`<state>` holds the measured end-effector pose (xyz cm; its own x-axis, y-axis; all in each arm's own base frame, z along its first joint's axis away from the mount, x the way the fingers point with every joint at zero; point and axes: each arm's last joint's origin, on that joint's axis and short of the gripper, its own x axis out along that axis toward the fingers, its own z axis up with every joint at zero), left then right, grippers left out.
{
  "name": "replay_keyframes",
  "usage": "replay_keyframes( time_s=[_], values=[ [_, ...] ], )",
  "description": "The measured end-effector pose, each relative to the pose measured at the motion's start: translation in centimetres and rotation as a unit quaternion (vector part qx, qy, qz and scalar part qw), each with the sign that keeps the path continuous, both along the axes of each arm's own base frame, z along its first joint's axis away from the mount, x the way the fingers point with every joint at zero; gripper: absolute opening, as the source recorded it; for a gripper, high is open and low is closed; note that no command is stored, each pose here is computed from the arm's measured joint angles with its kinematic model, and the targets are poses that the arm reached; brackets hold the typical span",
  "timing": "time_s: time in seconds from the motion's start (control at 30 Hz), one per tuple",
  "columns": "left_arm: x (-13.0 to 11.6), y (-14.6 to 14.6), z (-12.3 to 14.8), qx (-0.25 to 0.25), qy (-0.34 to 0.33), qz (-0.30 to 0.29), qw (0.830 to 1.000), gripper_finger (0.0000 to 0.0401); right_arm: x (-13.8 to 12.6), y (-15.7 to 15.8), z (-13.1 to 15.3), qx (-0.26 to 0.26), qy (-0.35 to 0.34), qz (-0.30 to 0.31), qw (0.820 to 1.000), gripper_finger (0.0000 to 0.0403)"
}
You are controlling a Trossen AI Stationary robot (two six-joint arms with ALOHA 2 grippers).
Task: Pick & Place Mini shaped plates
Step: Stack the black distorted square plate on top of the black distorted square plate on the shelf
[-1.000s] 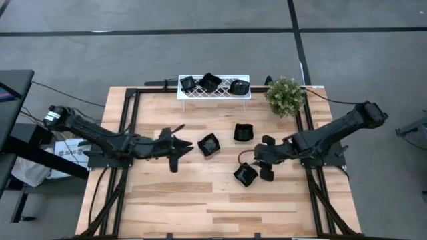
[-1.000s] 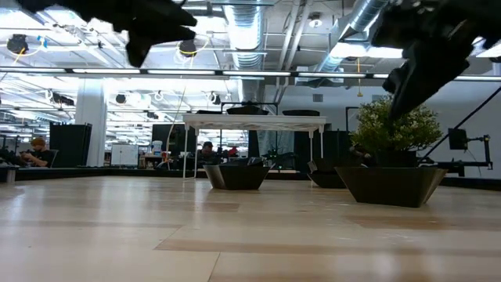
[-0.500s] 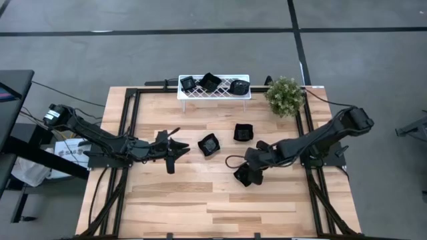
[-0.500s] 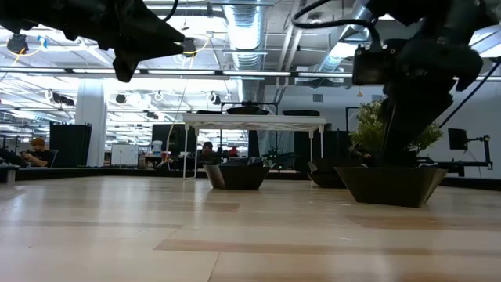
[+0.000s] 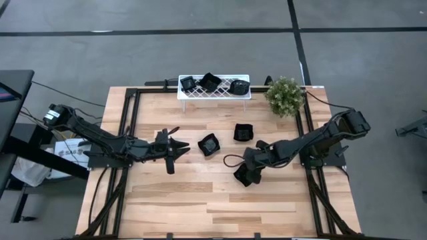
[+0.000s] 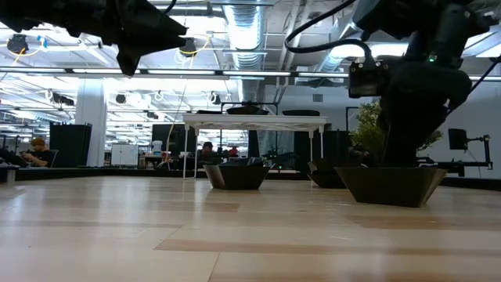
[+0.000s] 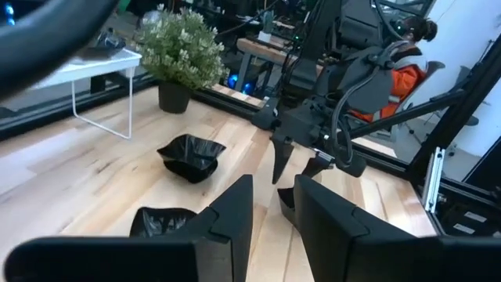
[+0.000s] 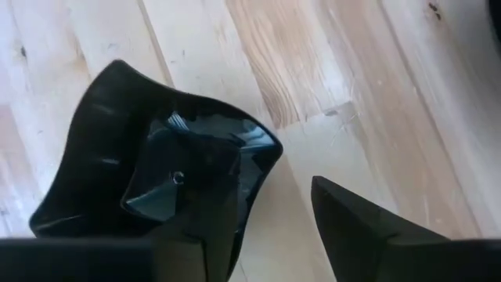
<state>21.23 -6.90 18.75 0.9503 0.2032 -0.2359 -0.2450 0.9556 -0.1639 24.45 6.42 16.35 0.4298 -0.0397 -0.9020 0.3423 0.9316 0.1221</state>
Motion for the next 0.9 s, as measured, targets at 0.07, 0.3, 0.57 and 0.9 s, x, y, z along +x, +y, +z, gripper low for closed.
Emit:
replay_keyframes(
  time_s=[0.07, 0.3, 0.57, 0.9],
  values=[
    [0.0, 0.0, 0.1, 0.006, -0.002, -0.002, 1.0, 0.0097, 0.0, -0.1, 0.0, 0.002, 0.0, -0.001, 1.0, 0.0146],
    [0.0, 0.0, 0.1, 0.018, -0.002, -0.005, 1.0, 0.0097, 0.0, 0.1, 0.0, 0.024, 0.006, 0.01, 1.0, 0.0063],
    [0.0, 0.0, 0.2, 0.018, -0.003, -0.005, 1.0, 0.0096, 0.0, 0.1, 0.0, 0.025, 0.004, 0.01, 1.0, 0.0011],
    [0.0, 0.0, 0.2, 0.018, -0.003, -0.005, 1.0, 0.0097, 1.1, 0.3, 2.0, 0.008, -0.005, 0.047, 0.999, 0.0002]
  ],
)
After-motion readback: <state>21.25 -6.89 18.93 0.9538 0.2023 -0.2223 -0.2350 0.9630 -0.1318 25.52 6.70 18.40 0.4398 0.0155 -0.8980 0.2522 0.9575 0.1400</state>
